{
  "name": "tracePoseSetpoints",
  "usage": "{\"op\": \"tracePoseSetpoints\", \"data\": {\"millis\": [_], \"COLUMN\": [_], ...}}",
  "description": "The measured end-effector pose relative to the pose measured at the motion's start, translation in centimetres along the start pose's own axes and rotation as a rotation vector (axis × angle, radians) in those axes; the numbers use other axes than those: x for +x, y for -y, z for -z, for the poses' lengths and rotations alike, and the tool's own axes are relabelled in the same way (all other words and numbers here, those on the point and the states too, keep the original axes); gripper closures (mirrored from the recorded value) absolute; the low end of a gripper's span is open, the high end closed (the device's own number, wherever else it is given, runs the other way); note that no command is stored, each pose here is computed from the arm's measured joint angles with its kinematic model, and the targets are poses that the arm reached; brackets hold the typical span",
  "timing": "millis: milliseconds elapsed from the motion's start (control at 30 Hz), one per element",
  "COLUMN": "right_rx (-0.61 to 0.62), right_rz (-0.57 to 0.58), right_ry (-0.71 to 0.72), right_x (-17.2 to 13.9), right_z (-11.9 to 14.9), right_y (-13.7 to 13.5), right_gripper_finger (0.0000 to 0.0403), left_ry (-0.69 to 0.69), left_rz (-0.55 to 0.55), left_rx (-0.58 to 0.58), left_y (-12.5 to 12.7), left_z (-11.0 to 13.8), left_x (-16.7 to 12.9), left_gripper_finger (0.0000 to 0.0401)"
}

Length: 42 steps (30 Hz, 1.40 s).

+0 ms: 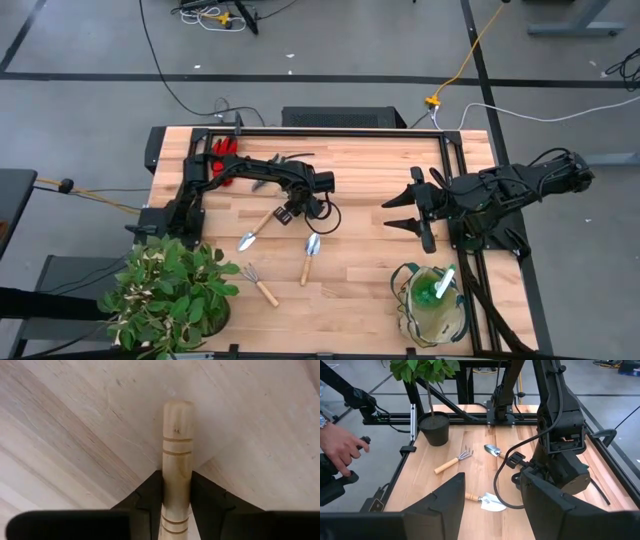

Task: Pick & Place Garden tools in Gardening bag
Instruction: Put the top brown hand rake into the white gardening bag

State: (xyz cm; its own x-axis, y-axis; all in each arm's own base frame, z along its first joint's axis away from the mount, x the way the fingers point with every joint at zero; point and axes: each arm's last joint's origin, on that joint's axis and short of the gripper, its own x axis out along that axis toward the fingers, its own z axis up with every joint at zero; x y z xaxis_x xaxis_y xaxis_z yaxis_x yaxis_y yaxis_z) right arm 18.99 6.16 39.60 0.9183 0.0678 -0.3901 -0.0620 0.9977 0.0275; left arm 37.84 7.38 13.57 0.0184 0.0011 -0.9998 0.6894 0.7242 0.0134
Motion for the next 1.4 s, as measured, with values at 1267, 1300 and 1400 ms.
{"op": "tracePoseSetpoints", "data": {"millis": [1267,1300,1400], "right_rx": [-0.009,-0.009,-0.006], "right_rz": [-0.006,-0.006,-0.007], "right_ry": [0.049,0.05,0.057], "right_x": [-0.1,-0.1,-0.4], "right_z": [-0.5,-0.5,-0.5], "right_y": [0.0,0.0,0.0], "right_gripper_finger": [0.0209,0.0209,0.0209], "left_ry": [0.131,0.139,0.159], "left_rz": [-0.068,-0.076,-0.098], "left_rx": [-0.134,-0.145,-0.173], "left_y": [-2.6,-2.7,-3.0], "left_z": [-2.5,-2.5,-2.7], "left_x": [-9.2,-9.6,-11.0], "left_gripper_finger": [0.032,0.032,0.0319]}}
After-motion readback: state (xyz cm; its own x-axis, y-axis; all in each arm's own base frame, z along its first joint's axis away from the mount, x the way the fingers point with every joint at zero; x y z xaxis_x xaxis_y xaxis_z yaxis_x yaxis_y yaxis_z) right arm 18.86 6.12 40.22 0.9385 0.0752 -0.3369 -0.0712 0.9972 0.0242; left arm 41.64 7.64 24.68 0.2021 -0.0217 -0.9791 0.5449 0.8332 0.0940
